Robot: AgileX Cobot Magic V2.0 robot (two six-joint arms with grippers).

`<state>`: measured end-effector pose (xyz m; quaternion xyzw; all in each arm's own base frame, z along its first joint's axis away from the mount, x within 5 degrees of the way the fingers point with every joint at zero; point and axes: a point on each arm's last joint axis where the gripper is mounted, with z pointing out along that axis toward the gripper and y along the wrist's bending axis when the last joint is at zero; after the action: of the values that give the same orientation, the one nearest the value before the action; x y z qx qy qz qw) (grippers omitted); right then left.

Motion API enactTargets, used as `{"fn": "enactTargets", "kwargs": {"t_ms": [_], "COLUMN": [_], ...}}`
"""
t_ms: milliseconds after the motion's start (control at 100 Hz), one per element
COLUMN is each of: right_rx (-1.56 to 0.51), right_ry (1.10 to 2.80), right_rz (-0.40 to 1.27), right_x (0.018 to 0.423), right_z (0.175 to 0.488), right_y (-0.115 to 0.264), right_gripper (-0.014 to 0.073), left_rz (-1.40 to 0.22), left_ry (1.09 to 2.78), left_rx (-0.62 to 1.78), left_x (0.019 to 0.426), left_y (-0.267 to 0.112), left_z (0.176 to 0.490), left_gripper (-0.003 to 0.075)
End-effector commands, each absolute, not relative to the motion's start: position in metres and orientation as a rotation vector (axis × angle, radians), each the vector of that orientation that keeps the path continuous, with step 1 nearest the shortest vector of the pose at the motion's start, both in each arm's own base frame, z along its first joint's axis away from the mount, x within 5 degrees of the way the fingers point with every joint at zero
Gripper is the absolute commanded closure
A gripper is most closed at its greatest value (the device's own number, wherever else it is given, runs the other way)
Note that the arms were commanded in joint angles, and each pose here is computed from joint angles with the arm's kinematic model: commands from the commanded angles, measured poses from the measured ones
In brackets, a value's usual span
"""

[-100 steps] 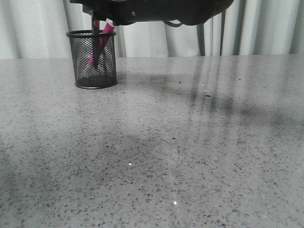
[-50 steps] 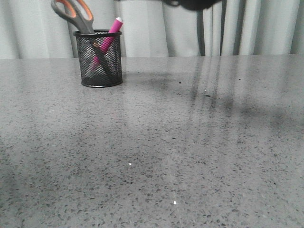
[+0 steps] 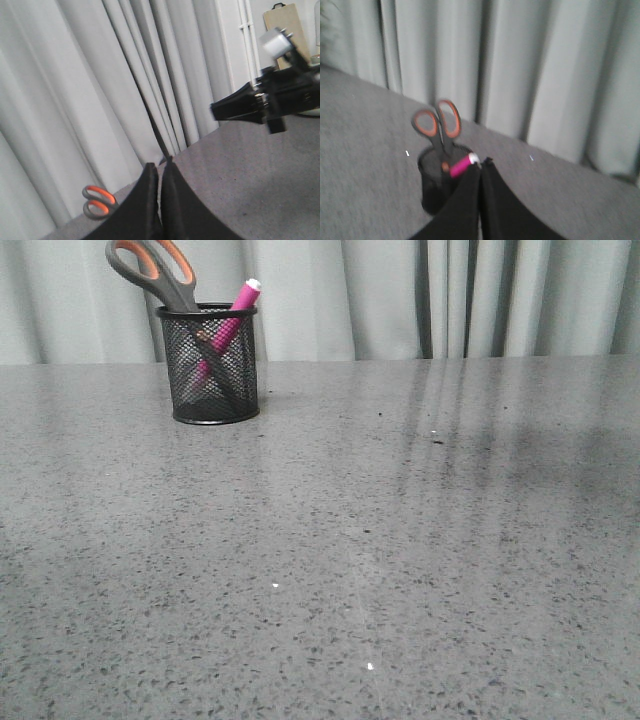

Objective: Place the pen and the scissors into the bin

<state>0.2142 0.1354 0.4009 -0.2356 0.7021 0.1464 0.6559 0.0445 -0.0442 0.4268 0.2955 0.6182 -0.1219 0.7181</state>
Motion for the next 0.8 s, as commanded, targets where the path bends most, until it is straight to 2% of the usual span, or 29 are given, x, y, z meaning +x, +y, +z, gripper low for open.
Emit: {"fn": "enactTargets", "kwargs": {"t_ms": [0, 130, 250, 360, 550, 790], "right_rx": [-0.510, -0.442, -0.398, -0.372, -0.346, -0.338], "right_ry": [1.604, 1.659, 1.671, 1.680, 1.536, 1.516], "right_rz": [0.254, 0.194, 0.176, 0.209, 0.260, 0.265], "right_x": [0.171, 0.113, 0.081, 0.066, 0.045, 0.040], "right_z": [0.404, 0.388, 0.376, 0.373, 0.379, 0.380], "right_y": [0.099, 0.053, 0.029, 0.019, 0.008, 0.004], "right_gripper": [0.0664, 0.0664, 0.0664, 0.0664, 0.0664, 0.0664], "left_rz": [-0.313, -0.313, -0.348, -0.376, -0.386, -0.386], "left_ry": [1.341, 1.309, 1.261, 1.273, 1.301, 1.303], "left_rx": [0.534, 0.453, 0.357, 0.334, 0.341, 0.341], "left_x": [0.036, 0.022, 0.017, 0.019, 0.021, 0.022], "left_y": [-0.037, -0.029, -0.023, -0.023, -0.025, -0.025], "left_z": [0.407, 0.371, 0.352, 0.342, 0.335, 0.335], "left_gripper": [0.0732, 0.0732, 0.0732, 0.0732, 0.0732, 0.0732]}}
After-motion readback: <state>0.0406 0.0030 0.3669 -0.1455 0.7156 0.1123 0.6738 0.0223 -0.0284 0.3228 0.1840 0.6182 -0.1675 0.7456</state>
